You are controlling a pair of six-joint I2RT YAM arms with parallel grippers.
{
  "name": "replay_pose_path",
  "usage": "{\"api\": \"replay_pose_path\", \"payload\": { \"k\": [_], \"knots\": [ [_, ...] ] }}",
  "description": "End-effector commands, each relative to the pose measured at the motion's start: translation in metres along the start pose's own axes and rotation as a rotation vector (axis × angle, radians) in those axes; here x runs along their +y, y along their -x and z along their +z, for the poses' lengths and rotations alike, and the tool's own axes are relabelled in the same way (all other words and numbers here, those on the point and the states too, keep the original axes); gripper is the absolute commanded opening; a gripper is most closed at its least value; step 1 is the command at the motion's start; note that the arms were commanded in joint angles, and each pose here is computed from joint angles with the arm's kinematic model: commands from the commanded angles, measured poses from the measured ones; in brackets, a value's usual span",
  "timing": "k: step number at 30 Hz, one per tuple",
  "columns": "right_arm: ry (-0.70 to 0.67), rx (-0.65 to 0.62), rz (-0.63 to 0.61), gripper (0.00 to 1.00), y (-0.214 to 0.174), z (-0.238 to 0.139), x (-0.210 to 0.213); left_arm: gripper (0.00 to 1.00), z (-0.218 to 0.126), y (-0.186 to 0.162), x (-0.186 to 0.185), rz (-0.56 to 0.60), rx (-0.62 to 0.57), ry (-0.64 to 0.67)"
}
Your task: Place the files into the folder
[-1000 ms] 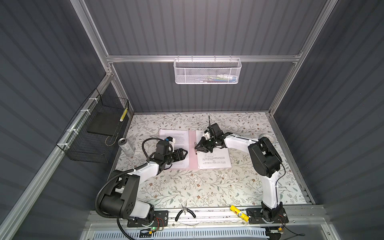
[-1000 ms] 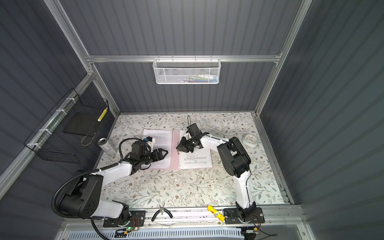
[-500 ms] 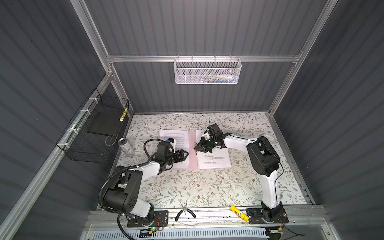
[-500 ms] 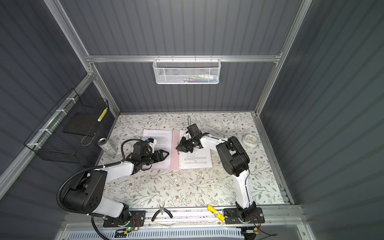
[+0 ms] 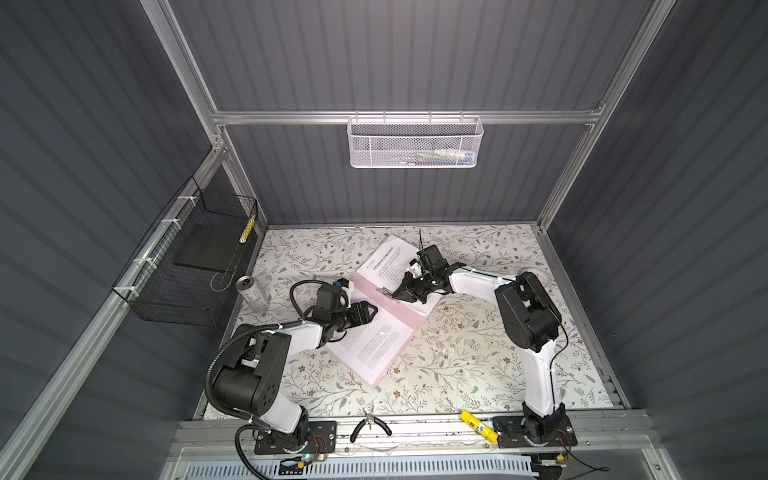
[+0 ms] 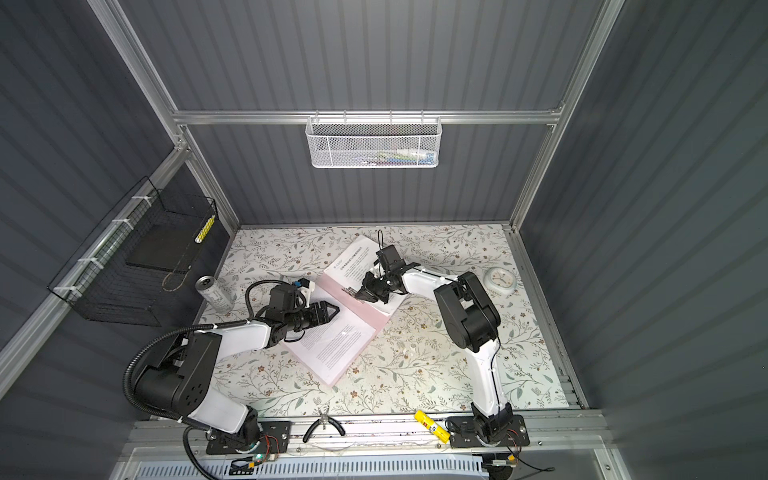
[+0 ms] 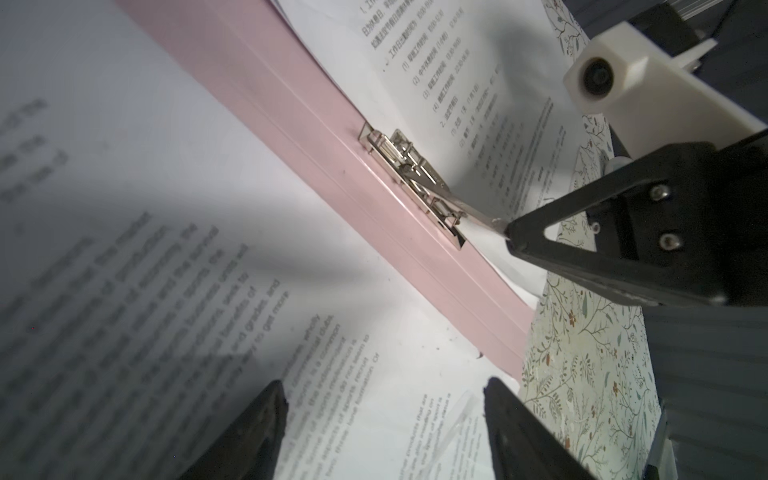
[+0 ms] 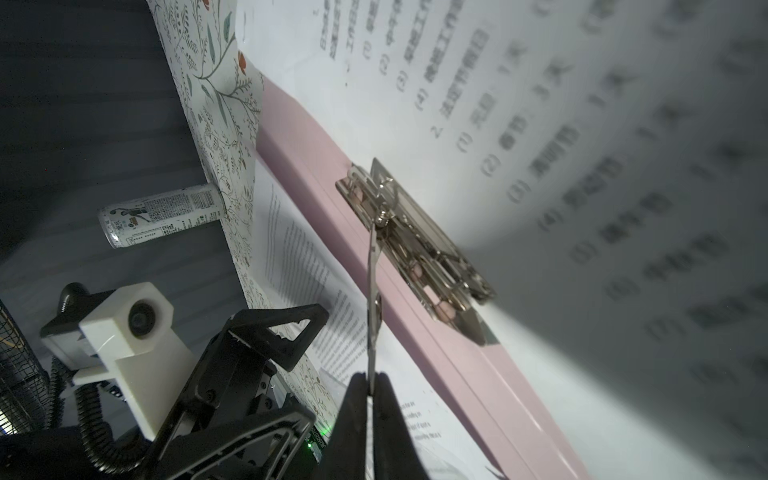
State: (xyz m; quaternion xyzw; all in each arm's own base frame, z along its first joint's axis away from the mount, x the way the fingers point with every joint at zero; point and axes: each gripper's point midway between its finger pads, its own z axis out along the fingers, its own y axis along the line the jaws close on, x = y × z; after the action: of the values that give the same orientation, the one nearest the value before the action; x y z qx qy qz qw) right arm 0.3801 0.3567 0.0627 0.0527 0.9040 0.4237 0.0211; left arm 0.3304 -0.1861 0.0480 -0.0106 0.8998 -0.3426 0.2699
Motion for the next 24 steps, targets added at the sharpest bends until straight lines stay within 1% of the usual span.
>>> {"api": "replay_pose_path", "payload": {
  "k": [1, 14, 21, 24],
  "knots": [
    [0.011, 0.005, -0.014, 0.1, 0.001, -0.001, 0.004, 0.76, 0.005, 0.001, 0.002, -0.005, 0.01, -0.012],
    [0.029, 0.012, 0.007, 0.09, -0.003, -0.002, 0.002, 0.76, 0.021, 0.004, 0.028, -0.039, 0.011, 0.063],
    [0.054, 0.024, 0.021, 0.09, -0.01, -0.005, 0.004, 0.76, 0.021, 0.023, 0.037, -0.019, -0.017, 0.101],
    [0.064, 0.022, 0.015, 0.12, -0.011, -0.01, 0.009, 0.76, 0.019, 0.034, 0.041, -0.01, -0.022, 0.115]
  ]
}}
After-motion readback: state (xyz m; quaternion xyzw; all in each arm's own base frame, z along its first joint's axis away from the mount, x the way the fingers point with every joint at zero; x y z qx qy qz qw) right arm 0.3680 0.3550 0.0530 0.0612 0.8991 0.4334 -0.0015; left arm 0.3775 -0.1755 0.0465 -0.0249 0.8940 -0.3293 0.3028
